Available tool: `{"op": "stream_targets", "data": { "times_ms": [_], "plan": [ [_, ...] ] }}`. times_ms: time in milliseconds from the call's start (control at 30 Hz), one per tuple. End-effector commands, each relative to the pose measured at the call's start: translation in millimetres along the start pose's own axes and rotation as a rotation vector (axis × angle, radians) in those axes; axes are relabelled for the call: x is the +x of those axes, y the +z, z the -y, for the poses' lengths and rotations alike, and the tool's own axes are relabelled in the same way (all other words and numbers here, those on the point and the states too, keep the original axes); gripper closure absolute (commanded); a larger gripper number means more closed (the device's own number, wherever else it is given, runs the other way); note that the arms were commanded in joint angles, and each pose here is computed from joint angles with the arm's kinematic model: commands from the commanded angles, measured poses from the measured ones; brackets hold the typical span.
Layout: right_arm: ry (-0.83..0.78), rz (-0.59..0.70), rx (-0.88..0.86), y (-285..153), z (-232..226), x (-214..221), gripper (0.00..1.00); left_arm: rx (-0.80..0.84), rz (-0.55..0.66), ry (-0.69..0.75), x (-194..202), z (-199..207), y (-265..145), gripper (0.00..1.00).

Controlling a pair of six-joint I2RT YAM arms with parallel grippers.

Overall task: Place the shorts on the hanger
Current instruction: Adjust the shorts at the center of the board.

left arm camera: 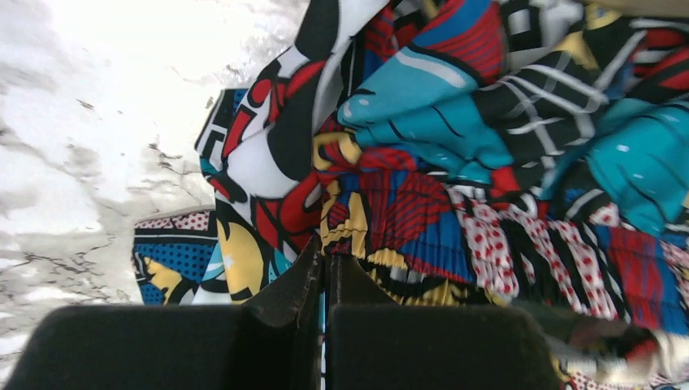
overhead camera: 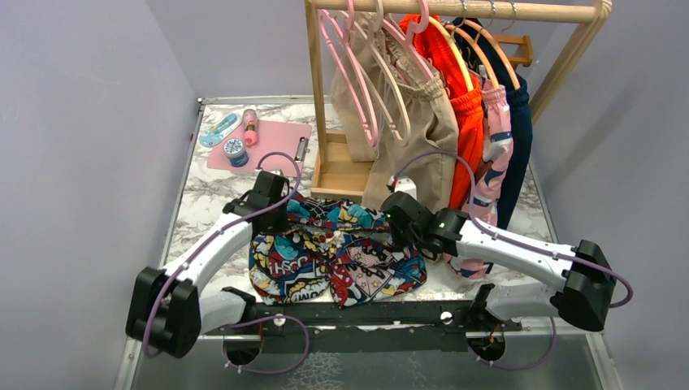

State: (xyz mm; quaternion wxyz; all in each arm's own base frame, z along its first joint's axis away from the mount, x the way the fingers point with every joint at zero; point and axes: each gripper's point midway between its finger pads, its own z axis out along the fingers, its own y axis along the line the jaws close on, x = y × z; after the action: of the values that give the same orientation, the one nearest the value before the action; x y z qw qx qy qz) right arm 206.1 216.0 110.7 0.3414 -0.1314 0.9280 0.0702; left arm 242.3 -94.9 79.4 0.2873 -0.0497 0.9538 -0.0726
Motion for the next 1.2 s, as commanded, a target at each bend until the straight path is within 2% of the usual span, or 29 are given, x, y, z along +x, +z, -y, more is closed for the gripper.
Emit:
{"op": "stream_targets", "data": {
  "times_ms": [0,200,500,767,867,1000,1167],
  "plan": [
    [0.025,-0.105,0.025,7,3,26,0.99,-0.002,-0.116,-0.045,16,-1,17,1.0],
    [0.069,-0.136,0.04,16,8,37,0.99,0.04,-0.137,-0.085,15,0,20,1.0],
    [0.069,-0.16,0.027,31,-2,40,0.99,0.184,-0.152,-0.091,17,24,17,1.0],
    [0.067,-0.193,0.019,28,0,51,0.97,0.285,-0.108,-0.09,14,41,0,0.79],
    [0.069,-0.191,0.001,23,-1,50,0.93,0.28,-0.096,-0.08,15,43,-1,0.73],
    [0.059,-0.183,-0.023,16,-3,46,0.85,0.265,-0.08,-0.078,14,41,-2,0.69],
    [0.047,-0.166,-0.07,5,-6,41,0.72,0.256,-0.054,-0.075,12,40,-5,0.61]
  ]
}}
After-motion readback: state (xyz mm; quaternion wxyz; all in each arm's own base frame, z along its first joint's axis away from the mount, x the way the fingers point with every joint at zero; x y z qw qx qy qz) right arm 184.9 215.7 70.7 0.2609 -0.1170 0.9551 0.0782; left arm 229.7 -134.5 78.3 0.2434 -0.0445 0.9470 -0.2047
